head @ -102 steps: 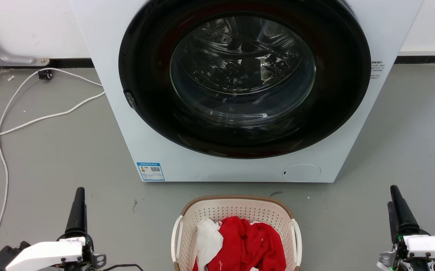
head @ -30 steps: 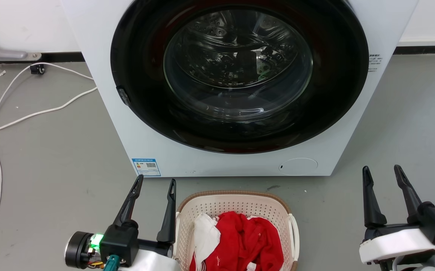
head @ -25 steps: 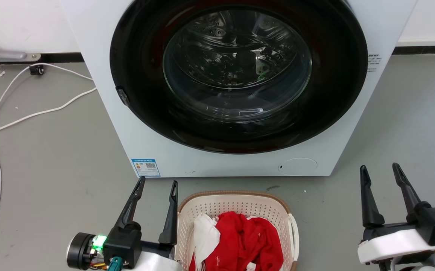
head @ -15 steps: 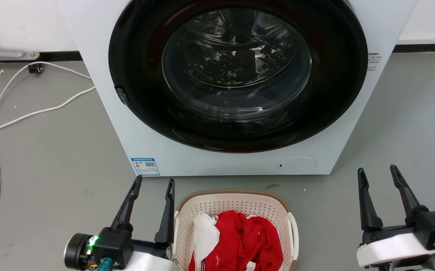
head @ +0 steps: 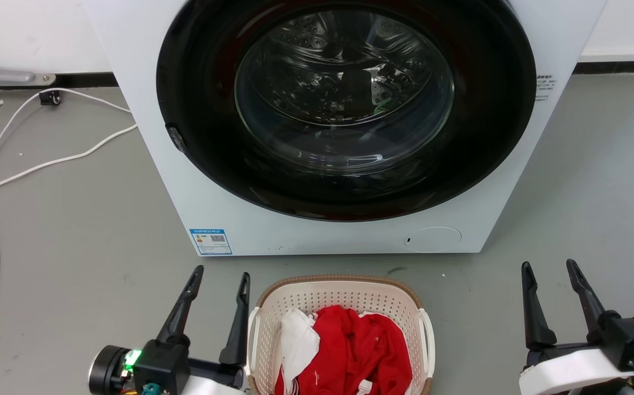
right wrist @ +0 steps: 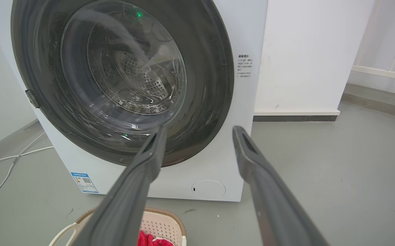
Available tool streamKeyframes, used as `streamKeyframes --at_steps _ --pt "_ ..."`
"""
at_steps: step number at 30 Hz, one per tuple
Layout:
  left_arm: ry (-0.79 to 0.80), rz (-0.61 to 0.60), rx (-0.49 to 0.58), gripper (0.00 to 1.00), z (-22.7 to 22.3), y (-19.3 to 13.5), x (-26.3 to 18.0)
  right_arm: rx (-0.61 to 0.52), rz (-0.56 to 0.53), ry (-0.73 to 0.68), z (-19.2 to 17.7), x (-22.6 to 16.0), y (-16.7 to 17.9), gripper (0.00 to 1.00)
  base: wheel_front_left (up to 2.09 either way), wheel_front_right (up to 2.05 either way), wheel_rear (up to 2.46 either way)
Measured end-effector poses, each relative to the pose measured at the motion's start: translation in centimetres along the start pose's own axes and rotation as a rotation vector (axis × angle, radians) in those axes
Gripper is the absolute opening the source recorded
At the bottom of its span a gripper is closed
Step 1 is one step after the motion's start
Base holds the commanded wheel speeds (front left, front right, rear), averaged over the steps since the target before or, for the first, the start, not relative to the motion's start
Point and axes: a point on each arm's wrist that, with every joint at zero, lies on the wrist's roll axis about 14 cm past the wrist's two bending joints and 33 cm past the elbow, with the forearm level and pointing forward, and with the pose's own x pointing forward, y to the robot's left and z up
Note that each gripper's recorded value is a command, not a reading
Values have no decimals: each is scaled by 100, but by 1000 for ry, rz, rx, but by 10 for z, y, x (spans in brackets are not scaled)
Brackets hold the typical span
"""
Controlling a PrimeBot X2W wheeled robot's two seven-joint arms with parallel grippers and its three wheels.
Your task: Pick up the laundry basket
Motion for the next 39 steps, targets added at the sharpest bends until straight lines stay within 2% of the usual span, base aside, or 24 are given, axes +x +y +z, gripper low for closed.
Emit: streamKeyframes --at_steps 2,17,24,31,39 --pt "4 -16 31 100 -1 -3 0 9 -5 11 -4 -1 -1 100 0 0 0" --pt "12 13 21 100 -4 4 0 9 -6 19 -6 2 -2 100 0 0 0" --pt "77 16 12 100 -27 7 4 7 -12 60 -21 10 -4 100 0 0 0" --pt "161 25 38 100 -63 17 29 -13 10 194 -69 29 0 100 0 0 0" --pt "330 -6 37 100 -140 34 59 -21 54 384 -144 56 9 100 0 0 0"
